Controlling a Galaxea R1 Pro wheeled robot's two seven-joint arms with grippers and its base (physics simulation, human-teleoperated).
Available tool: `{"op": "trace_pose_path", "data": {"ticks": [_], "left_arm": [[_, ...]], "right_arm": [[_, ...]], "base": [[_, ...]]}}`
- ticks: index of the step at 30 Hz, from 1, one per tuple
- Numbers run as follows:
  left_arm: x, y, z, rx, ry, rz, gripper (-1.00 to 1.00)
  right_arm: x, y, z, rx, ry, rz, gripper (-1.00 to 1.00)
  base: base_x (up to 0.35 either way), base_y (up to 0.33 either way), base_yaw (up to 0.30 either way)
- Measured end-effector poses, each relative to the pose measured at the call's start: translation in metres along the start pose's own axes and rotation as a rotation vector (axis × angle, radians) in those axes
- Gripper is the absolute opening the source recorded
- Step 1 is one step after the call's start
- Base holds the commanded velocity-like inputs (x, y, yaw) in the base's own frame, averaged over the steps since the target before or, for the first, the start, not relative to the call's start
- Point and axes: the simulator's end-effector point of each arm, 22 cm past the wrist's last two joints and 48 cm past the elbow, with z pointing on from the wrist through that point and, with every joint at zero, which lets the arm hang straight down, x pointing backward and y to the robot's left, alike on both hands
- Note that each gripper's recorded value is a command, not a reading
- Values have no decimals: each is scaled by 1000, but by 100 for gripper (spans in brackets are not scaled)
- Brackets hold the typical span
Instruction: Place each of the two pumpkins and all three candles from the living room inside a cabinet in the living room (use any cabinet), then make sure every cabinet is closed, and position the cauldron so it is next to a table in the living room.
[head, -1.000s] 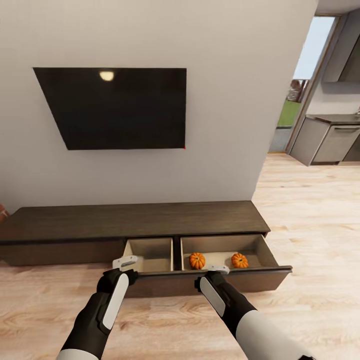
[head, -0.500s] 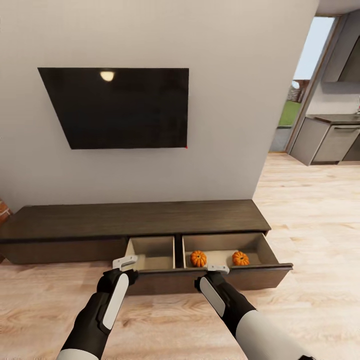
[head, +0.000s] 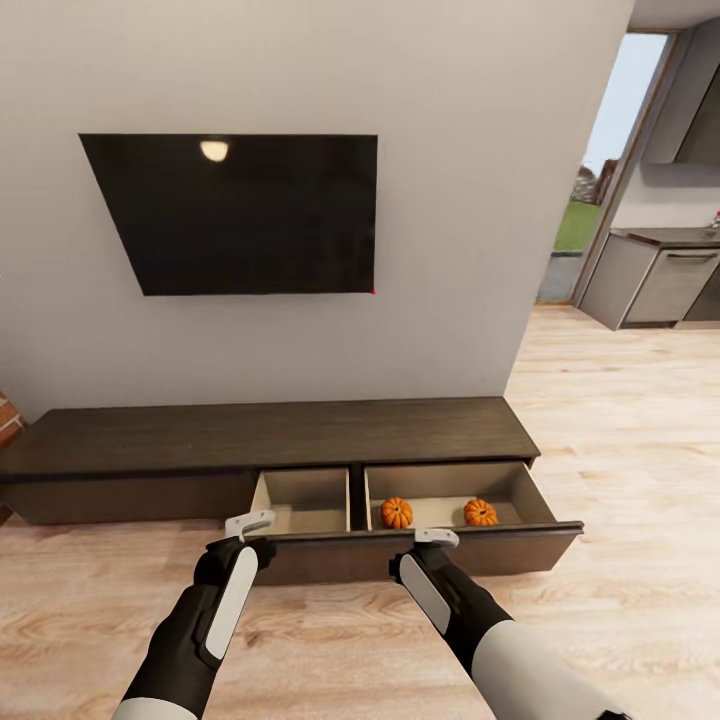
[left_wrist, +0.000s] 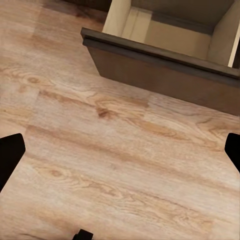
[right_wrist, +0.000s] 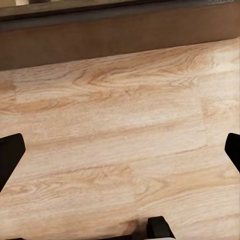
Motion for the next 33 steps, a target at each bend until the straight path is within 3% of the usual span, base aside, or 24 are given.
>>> {"op": "trace_pose_path", "data": {"ticks": [19, 28, 33], "left_arm": [[11, -7, 22, 6, -4, 11, 100], [18, -8, 37, 0, -13, 7, 100], [33, -6, 56, -19, -18, -7, 100]], "right_arm": [[2, 4, 23, 1, -26, 6, 100], [-10, 7, 34, -12, -103, 55, 100], [-8, 18, 40, -41, -122, 15, 100]], "base": [[0, 0, 0], [0, 0, 0], [0, 0, 0]]}}
